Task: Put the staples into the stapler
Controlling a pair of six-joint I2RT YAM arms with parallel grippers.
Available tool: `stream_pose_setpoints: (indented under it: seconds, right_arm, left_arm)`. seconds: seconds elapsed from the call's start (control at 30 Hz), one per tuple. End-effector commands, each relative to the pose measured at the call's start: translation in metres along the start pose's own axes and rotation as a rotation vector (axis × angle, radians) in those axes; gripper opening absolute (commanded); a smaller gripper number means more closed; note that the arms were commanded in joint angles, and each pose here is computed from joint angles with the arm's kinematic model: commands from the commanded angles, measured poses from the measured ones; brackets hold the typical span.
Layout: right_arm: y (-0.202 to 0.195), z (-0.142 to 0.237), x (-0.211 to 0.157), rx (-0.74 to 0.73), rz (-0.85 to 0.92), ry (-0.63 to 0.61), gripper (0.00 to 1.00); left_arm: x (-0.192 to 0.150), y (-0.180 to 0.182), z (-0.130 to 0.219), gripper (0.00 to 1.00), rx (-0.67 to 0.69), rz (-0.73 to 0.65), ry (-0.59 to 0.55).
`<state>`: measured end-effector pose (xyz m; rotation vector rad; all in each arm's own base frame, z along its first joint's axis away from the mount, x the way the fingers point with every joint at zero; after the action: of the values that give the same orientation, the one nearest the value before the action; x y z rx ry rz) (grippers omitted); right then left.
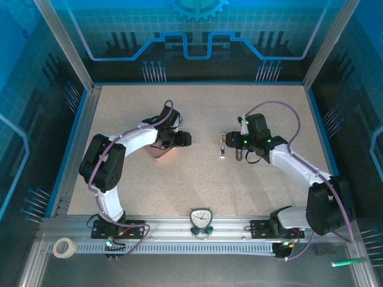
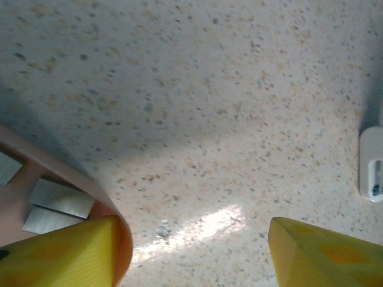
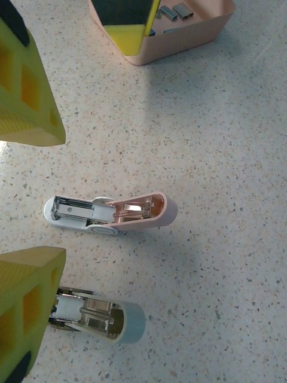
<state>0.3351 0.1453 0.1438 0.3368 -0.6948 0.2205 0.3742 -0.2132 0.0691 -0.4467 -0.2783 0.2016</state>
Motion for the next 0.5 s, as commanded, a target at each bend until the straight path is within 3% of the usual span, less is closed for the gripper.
stream_pose_setpoints:
  seconds: [0.0, 0.47]
  right_arm:
    - [0.01, 0.017, 0.018, 0.023, 0.017, -0.044, 0.47]
    - [0.006, 0.027, 0.017, -0.021, 0.0, 0.002, 0.45]
  left_arm:
    - [-0.014, -0.019, -0.002, 0.65, -0.051, -0.01, 0.059]
    - [-0.084, -0.095, -0.011, 0.6, -0.206, -0.096, 0.204]
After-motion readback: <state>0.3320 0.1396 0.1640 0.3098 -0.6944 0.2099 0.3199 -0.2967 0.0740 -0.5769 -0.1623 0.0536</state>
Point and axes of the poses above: each hand's point on the last joint's axis, 136 mm out from that joint toward the fingers, its own z axis back along the fingers, its own y axis along the line the jaws close on, x = y × z, the point moved 1 cm from there along z, back along the fingers, and after that the axes turned 12 degrees about z, right-handed, at the moved point
